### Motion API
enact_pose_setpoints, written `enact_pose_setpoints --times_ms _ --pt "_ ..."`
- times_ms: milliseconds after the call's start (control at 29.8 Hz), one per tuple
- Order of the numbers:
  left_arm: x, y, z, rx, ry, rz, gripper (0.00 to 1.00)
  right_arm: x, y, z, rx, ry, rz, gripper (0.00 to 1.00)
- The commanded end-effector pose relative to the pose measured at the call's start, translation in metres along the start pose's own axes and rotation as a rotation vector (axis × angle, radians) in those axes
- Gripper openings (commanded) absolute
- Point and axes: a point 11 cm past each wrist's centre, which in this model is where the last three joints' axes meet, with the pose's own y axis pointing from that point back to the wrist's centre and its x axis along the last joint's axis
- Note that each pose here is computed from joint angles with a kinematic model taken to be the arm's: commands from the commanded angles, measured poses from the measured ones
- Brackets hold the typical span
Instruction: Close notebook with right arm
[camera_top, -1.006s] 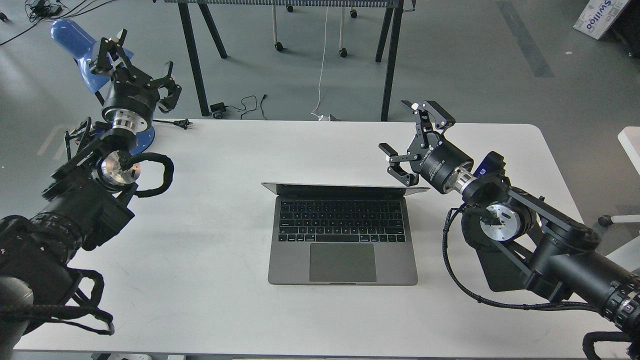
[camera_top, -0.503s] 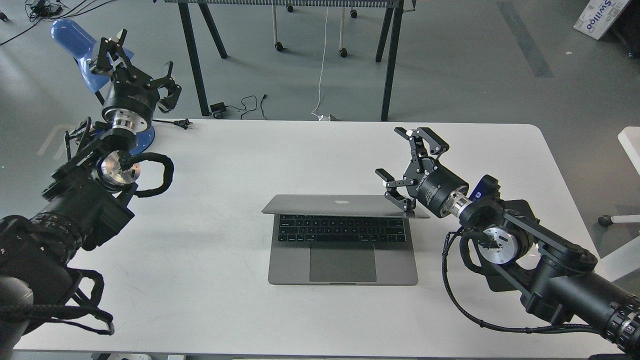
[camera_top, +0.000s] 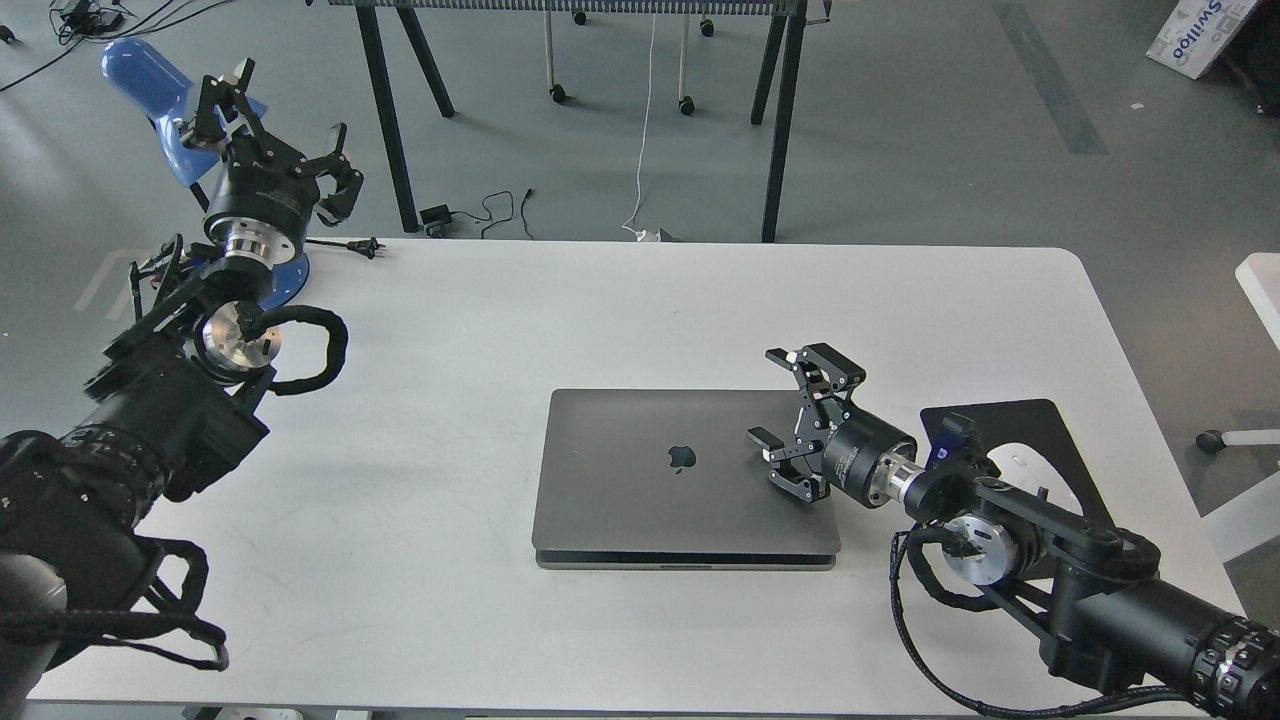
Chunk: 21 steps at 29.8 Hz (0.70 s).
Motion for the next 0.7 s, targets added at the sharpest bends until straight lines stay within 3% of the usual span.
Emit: enact_pose_setpoints --times_ms 0,402,670 --pt "0.001 0.000 0.000 0.001 -0.003 0.000 1.00 0.004 -0.004 0.018 -0.051 0.020 0.022 1.00" --pt "0.000 0.000 0.000 -0.001 0.001 -0.001 1.00 -0.010 -0.011 0.002 -0.011 0.018 -0.019 1.00" --pt "0.000 0.000 0.000 0.000 0.001 0.001 1.00 0.009 0.003 -0.066 0.168 -0.020 0.002 1.00"
